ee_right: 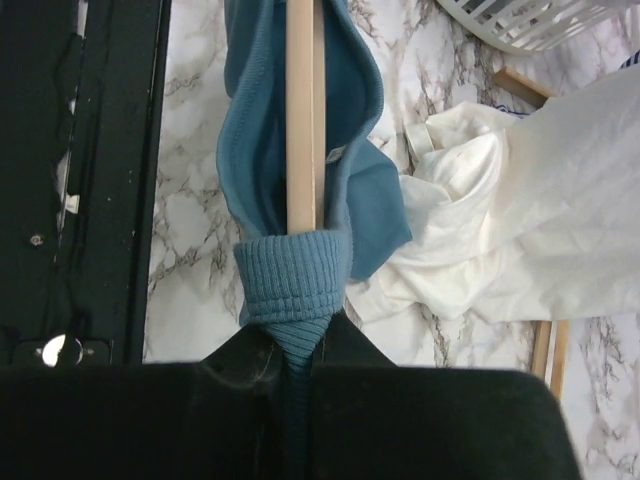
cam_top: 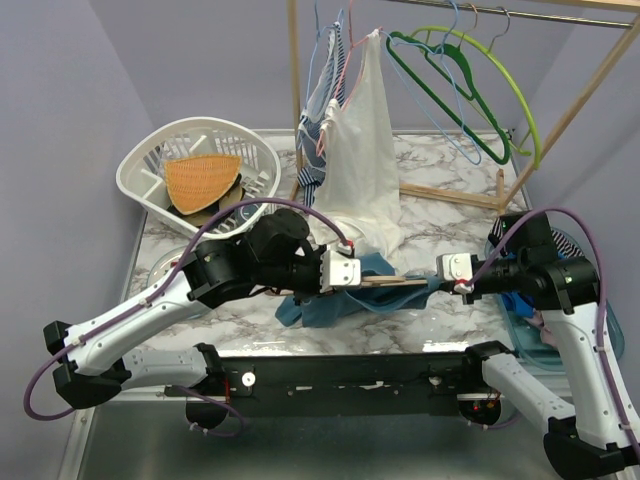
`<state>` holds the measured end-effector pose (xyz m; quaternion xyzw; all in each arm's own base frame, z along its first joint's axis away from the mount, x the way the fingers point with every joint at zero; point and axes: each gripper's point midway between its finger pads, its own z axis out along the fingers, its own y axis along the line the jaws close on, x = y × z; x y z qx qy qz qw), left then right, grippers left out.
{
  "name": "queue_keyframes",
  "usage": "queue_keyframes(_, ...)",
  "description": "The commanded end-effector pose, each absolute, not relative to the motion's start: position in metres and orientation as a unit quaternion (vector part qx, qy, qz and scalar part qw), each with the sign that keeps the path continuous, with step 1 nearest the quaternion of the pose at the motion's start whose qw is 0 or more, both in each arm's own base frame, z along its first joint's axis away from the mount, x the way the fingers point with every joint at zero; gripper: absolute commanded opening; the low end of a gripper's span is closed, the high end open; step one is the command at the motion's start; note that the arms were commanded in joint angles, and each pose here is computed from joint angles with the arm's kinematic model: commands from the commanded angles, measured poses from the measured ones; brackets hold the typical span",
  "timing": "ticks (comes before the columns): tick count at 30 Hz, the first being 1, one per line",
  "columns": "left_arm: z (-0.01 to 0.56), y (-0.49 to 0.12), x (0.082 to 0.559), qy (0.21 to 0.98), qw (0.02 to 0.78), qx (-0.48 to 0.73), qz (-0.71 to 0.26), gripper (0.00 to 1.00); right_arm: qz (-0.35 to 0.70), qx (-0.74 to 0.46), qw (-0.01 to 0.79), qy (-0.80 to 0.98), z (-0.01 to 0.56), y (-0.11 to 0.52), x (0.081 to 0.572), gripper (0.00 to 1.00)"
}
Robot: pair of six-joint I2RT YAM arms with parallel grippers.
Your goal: Place the tank top on the hanger
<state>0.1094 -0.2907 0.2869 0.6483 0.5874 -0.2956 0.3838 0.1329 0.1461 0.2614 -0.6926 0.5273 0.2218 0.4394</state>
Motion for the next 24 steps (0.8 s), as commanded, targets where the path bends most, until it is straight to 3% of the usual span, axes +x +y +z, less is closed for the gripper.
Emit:
queue_keyframes(1,0.323,-0.305,0.118,0.554,0.45,0.624,-0.32,0.0,0.303,-0.665,0.392,0.559,0.259,0.147,0.088,0.01)
queue_keyframes(3,0.326,-0.301,0.122,0.557,0.468,0.61,-0.313,0.01,0.314,-0.641,0.378,0.59,0.26,0.146,0.087,0.01)
queue_keyframes(4,0.331,-0.299,0.135,0.57,0.493,0.588,-0.296,0.1,0.314,-0.635,0.376,0.597,0.262,0.145,0.087,0.01)
queue_keyframes(5,0.335,-0.292,0.139,0.572,0.509,0.576,-0.286,0.43,0.316,-0.624,0.371,0.61,0.262,0.144,0.085,0.0)
queue_keyframes(8,0.356,-0.271,0.156,0.58,0.562,0.536,-0.245,0.85,0.298,-0.6,0.375,0.641,0.264,0.138,0.085,0.0)
queue_keyframes(12,0.377,-0.233,0.172,0.588,0.616,0.493,-0.179,0.99,0.219,-0.563,0.418,0.679,0.28,0.12,0.103,0.01)
queue_keyframes(18,0.377,-0.174,0.184,0.609,0.667,0.419,-0.095,0.99,0.137,-0.484,0.503,0.703,0.335,0.098,0.11,0.0)
queue_keyframes(24,0.332,-0.164,0.176,0.633,0.656,0.394,-0.116,0.99,0.089,-0.39,0.567,0.72,0.384,0.081,0.134,0.0)
